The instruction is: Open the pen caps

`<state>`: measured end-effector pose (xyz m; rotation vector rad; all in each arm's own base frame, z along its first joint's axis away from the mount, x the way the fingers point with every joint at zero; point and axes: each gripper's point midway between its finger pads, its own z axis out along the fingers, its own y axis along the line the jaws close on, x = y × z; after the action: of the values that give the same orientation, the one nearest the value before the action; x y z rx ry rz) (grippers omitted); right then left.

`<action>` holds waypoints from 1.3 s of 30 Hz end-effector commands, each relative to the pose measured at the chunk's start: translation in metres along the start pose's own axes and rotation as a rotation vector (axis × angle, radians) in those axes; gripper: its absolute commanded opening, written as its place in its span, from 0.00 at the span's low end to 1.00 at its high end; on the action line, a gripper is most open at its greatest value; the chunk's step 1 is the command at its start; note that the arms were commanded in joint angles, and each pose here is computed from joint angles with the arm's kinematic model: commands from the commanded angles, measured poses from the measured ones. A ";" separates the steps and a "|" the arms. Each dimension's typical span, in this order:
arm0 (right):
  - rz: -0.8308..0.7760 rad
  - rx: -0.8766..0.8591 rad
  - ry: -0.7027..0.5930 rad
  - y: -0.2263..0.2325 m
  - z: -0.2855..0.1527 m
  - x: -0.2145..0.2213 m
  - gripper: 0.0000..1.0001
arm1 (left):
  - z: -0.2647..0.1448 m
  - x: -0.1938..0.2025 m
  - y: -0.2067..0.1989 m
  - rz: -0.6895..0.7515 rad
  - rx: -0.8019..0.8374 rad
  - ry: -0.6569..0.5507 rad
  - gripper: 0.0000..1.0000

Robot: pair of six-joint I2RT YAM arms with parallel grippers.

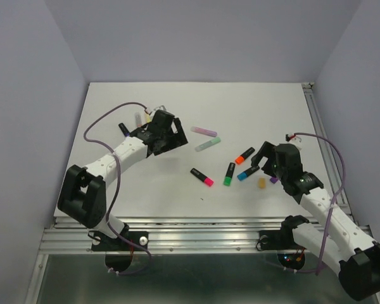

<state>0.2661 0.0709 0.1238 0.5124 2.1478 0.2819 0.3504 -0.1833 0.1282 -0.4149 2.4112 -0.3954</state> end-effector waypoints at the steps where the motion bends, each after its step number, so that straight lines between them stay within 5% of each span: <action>1: 0.002 -0.027 -0.031 0.004 0.008 -0.002 1.00 | -0.013 0.067 -0.014 -0.037 -0.011 0.157 0.99; 11: 0.000 -0.032 -0.020 -0.002 0.013 0.010 1.00 | -0.015 0.149 -0.023 -0.131 -0.110 0.302 0.99; 26: 0.023 -0.080 -0.043 0.000 0.003 0.010 1.00 | 0.016 0.156 -0.037 -0.165 -0.294 0.310 0.98; 39: 0.036 -0.052 -0.061 -0.006 0.004 0.009 1.00 | 0.033 0.173 -0.031 -0.059 -0.442 0.400 0.75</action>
<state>0.2596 0.0758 0.1121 0.5011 2.1050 0.3553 0.2588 -0.2917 0.0216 -0.6944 2.8481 -0.0725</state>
